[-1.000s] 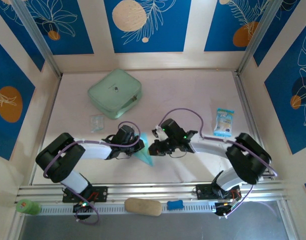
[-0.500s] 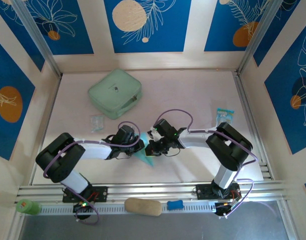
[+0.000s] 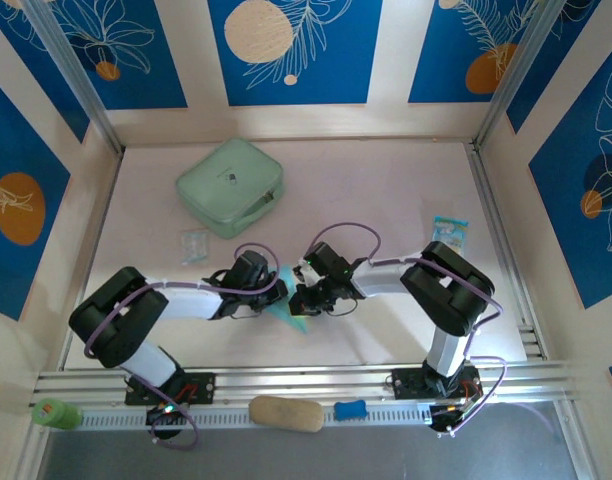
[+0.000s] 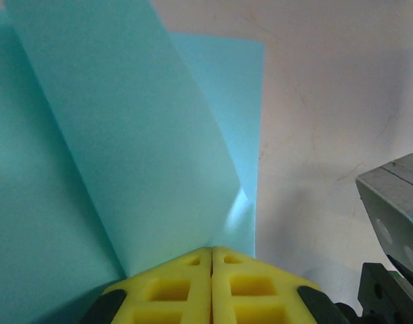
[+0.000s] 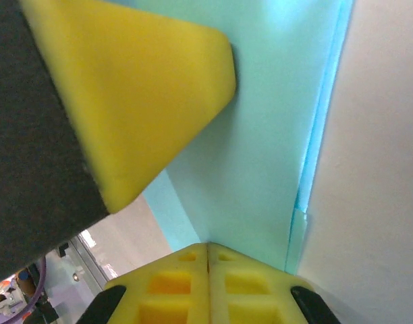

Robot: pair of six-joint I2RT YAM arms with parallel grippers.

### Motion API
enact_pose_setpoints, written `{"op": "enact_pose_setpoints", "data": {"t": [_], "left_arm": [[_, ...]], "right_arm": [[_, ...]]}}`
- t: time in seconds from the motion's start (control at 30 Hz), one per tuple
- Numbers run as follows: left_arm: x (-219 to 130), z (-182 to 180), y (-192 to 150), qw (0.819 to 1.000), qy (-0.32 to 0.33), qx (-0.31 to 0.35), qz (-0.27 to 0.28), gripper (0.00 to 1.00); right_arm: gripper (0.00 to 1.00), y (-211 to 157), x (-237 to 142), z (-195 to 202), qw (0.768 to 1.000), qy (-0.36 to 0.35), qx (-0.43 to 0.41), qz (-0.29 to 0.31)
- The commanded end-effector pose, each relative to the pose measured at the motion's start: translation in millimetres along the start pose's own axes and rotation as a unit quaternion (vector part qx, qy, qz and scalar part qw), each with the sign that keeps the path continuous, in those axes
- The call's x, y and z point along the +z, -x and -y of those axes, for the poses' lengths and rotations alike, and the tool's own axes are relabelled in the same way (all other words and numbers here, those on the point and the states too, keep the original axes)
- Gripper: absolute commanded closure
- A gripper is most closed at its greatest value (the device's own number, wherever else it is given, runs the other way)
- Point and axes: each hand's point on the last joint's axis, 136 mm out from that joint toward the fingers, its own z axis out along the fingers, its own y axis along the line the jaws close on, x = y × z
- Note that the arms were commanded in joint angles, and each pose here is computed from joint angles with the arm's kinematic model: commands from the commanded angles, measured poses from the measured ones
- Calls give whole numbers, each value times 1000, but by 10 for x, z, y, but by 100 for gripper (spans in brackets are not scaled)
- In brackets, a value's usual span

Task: Fold a paper plane with a square sheet of paper (pick it up from the middle)
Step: Perform the fourth fold on the wing at the bottom-center of the table.

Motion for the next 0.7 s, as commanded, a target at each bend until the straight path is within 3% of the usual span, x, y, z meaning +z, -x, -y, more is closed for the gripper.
{"op": "enact_pose_setpoints", "data": {"t": [0.0, 0.27, 0.43, 0.67], "left_arm": [[-50, -306, -57, 998, 57, 2, -1, 92], [-250, 212, 90, 998, -11, 58, 15, 86], [-259, 201, -44, 999, -21, 47, -12, 100], [-44, 158, -223, 997, -35, 31, -56, 100]], "right_arm": [[96, -365, 100, 429, 997, -51, 45, -44], [98, -360, 31, 456, 997, -32, 57, -44], [98, -349, 33, 465, 997, -30, 62, -42], [99, -343, 31, 469, 997, -27, 66, -42]]}}
